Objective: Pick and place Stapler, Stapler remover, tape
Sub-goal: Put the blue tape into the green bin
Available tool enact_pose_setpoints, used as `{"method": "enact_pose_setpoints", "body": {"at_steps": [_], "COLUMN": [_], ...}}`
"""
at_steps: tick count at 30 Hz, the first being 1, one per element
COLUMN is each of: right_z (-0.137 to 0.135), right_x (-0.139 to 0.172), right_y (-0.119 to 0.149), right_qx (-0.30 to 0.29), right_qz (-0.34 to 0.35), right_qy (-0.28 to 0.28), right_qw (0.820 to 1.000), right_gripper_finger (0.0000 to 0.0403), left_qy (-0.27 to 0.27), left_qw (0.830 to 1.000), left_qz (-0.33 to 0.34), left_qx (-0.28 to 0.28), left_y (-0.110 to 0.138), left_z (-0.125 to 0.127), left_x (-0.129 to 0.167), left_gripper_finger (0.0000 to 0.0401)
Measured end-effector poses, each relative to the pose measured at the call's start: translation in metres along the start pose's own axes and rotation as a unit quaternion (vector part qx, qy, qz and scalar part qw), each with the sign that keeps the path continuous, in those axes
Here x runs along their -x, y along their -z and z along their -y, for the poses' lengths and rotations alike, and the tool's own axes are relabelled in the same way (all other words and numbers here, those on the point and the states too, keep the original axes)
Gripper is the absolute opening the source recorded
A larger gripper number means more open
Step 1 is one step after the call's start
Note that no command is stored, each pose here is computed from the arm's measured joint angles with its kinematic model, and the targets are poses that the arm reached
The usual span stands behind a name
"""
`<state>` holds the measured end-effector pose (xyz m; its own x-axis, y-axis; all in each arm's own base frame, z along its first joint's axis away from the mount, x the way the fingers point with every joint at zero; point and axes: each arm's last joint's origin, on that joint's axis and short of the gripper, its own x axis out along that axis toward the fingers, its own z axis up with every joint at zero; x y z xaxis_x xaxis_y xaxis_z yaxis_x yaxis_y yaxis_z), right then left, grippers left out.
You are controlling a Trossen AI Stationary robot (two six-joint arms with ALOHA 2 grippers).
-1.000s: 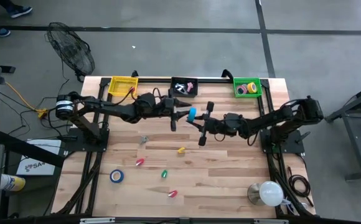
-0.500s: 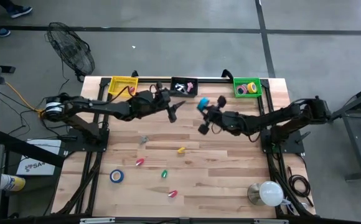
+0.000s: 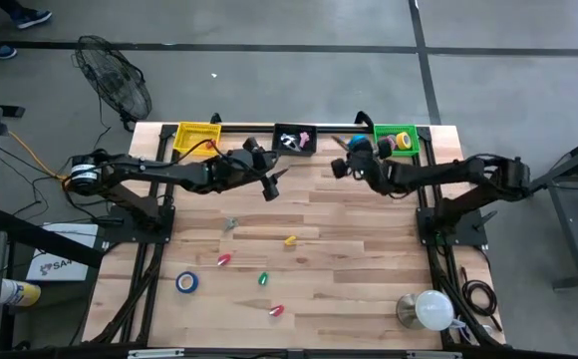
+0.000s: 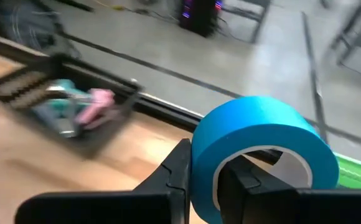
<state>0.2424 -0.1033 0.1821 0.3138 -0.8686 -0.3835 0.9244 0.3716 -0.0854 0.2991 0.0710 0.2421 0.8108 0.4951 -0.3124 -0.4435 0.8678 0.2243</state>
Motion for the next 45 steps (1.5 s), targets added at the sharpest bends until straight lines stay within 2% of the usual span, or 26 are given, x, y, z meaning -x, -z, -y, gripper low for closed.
{"method": "enact_pose_setpoints", "body": {"at_steps": [6,9,15,29,35,39,45], "right_z": [0.031,0.045,0.063,0.064,0.056,0.054,0.054], "right_x": [-0.021,-0.028,-0.035,-0.031,-0.018,-0.011,-0.012], "right_y": [0.004,0.007,0.01,0.01,0.015,0.019,0.021], "right_qx": [-0.021,-0.041,-0.088,-0.199,-0.268,-0.293,-0.347], "right_qz": [-0.049,-0.071,-0.084,-0.006,0.06,0.096,0.113], "right_qy": [0.08,0.12,0.177,0.253,0.281,0.296,0.291], "right_qw": [0.995,0.989,0.977,0.947,0.92,0.904,0.884], "right_gripper_finger": [0.0035,0.0035,0.0035,0.0035,0.0038,0.0035,0.0035], "left_qy": [0.002,-0.016,-0.027,-0.038,-0.039,-0.039,-0.038], "left_qw": [1.0,0.999,0.999,0.998,0.998,0.998,0.998], "left_qz": [-0.023,-0.029,-0.019,0.046,0.055,0.057,0.057], "left_qx": [-0.017,-0.031,-0.022,-0.007,-0.004,-0.003,-0.003], "left_y": [0.005,0.005,0.001,0.009,0.011,0.011,0.011], "left_z": [0.0,-0.001,-0.005,-0.014,-0.017,-0.018,-0.017], "left_x": [0.0,0.0,0.009,0.039,0.048,0.05,0.05], "left_gripper_finger": [0.0225,0.0225,0.0225,0.0225,0.0225,0.0225,0.0225]}}
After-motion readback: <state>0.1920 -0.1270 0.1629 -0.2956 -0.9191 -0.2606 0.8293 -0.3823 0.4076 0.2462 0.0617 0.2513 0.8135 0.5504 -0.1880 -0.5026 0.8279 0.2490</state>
